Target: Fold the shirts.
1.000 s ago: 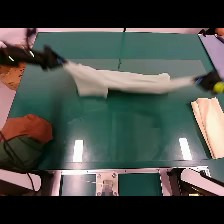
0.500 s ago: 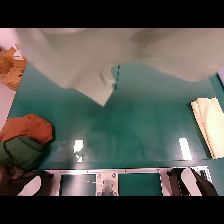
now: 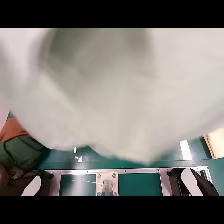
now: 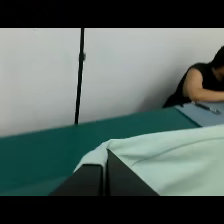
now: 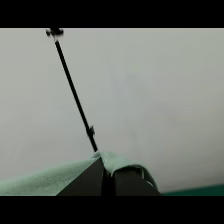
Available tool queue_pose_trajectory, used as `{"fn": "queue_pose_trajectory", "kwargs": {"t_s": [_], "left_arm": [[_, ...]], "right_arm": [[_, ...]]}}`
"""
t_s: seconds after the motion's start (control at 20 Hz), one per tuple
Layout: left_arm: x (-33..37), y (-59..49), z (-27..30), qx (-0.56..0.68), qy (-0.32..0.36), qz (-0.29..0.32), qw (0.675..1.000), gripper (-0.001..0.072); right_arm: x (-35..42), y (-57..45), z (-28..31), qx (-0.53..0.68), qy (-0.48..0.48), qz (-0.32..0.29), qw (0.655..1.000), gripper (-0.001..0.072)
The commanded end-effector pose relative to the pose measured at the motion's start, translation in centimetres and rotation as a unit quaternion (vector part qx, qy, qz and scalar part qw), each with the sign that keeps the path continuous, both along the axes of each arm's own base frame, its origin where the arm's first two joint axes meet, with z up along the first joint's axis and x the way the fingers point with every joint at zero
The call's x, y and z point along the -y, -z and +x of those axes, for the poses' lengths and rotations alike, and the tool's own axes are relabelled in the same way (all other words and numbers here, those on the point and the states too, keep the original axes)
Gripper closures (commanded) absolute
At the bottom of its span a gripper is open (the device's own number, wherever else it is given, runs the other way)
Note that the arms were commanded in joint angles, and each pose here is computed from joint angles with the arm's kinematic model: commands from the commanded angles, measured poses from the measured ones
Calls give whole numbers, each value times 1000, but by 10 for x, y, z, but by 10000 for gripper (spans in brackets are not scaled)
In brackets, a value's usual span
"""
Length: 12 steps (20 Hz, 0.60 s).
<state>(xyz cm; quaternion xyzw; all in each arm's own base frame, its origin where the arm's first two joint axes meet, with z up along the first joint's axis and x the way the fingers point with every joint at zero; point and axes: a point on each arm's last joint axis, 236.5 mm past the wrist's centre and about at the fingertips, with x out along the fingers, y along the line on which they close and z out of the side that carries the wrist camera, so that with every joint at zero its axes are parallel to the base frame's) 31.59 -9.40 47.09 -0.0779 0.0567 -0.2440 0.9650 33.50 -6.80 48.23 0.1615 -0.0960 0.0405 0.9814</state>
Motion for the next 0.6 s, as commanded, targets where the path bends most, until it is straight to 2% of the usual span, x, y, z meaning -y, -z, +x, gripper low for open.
{"fn": "queue_pose_trajectory", "kwargs": {"t_s": [0.0,0.1,0.3,0.4,0.55], "left_arm": [[3,125,74,-149,42,-43,987,678],[1,205,121,-218,51,-75,972,679],[12,363,188,-328,57,-64,941,679],[4,416,215,-355,23,-80,931,678],[-28,435,245,-354,-20,-109,929,679]], "right_arm": [[-12,131,75,-131,-70,43,988,691],[-11,221,119,-207,-71,82,972,691],[-1,382,186,-331,-47,147,931,690],[2,444,209,-376,-50,186,906,691],[9,491,231,-410,-57,236,879,691]]}}
